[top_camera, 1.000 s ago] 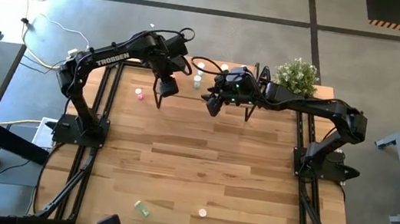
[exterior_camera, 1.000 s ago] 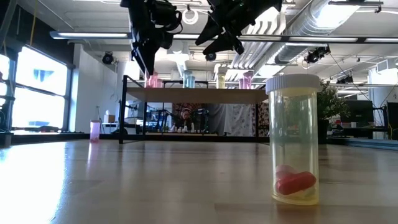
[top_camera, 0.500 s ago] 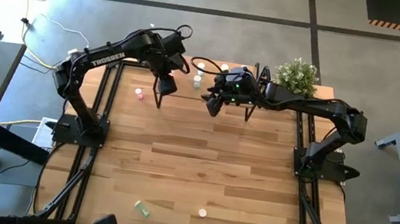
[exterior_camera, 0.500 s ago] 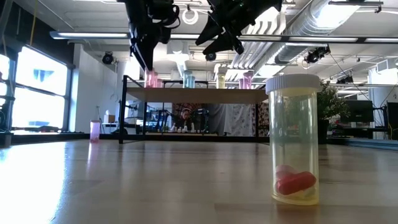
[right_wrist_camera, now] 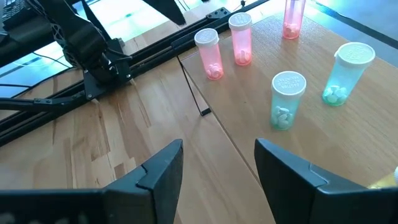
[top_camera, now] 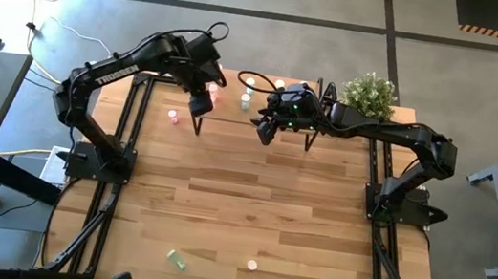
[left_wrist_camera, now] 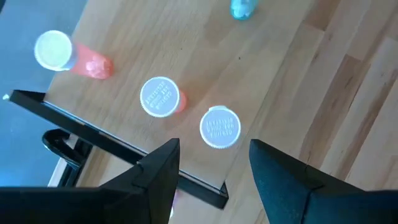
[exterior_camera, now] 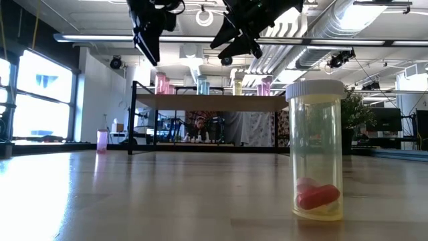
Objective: Pick and place medicine bottles onto shelf by color
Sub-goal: Put the purple pill bottle on the shelf aligned with the other purple pill bottle
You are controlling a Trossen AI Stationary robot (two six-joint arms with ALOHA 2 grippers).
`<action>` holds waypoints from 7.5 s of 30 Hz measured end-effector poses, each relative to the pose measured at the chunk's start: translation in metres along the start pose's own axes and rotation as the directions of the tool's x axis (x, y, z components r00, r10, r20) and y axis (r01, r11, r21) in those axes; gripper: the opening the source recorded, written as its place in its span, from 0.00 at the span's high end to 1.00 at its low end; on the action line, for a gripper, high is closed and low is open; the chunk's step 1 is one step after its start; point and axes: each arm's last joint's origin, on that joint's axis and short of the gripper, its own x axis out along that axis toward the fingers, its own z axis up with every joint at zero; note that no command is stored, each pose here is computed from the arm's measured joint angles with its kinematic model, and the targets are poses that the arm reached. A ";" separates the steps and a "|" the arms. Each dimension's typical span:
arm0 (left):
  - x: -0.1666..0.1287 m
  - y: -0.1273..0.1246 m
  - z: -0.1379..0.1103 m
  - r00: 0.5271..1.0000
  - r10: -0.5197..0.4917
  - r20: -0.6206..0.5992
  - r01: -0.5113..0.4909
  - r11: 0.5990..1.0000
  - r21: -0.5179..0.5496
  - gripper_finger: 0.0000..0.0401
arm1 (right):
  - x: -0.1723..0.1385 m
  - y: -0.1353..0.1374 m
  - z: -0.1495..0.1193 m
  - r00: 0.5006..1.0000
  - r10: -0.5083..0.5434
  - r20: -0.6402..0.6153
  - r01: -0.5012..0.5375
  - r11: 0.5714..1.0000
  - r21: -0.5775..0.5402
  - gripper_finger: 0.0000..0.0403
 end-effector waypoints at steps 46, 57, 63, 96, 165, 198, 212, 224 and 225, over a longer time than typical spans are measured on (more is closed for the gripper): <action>0.053 -0.045 -0.175 0.870 0.350 0.348 -0.160 0.866 -0.473 0.54 | 0.000 0.000 0.000 1.000 0.012 -0.004 -0.012 0.999 -0.037 0.53; 0.075 -0.061 -0.199 0.870 0.334 0.362 -0.191 0.906 -0.377 0.54 | 0.000 0.000 0.000 1.000 0.011 -0.007 -0.011 0.997 -0.073 0.53; 0.079 -0.063 -0.200 0.874 0.320 0.367 -0.166 0.904 -0.393 0.54 | 0.000 0.000 -0.001 1.000 0.010 -0.011 -0.011 0.992 -0.127 0.53; 0.096 -0.054 -0.199 0.965 0.148 0.218 -0.006 0.841 -0.541 0.54 | -0.079 -0.106 0.048 0.905 -0.333 0.266 0.358 0.932 -0.049 0.53; 0.140 -0.016 -0.189 0.887 0.446 0.121 -0.103 0.446 -0.889 0.41 | -0.105 -0.156 0.048 0.882 -0.399 0.250 0.431 0.898 -0.089 0.53; 0.161 -0.007 -0.184 0.880 0.472 0.049 -0.195 0.455 -0.869 0.53 | -0.105 -0.156 0.047 0.883 -0.399 0.246 0.430 0.899 -0.086 0.53; 0.162 -0.008 -0.183 0.894 0.445 0.057 -0.188 0.486 -0.854 0.72 | -0.105 -0.156 0.047 0.883 -0.399 0.246 0.430 0.899 -0.086 0.53; 0.136 -0.006 -0.169 0.918 0.396 -0.036 -0.255 0.518 -0.816 0.73 | -0.105 -0.156 0.047 0.884 -0.397 0.246 0.428 0.899 -0.088 0.53; 0.131 -0.005 -0.166 0.917 0.396 -0.050 -0.268 0.519 -0.812 0.73 | -0.104 -0.156 0.047 0.885 -0.397 0.244 0.428 0.899 -0.088 0.53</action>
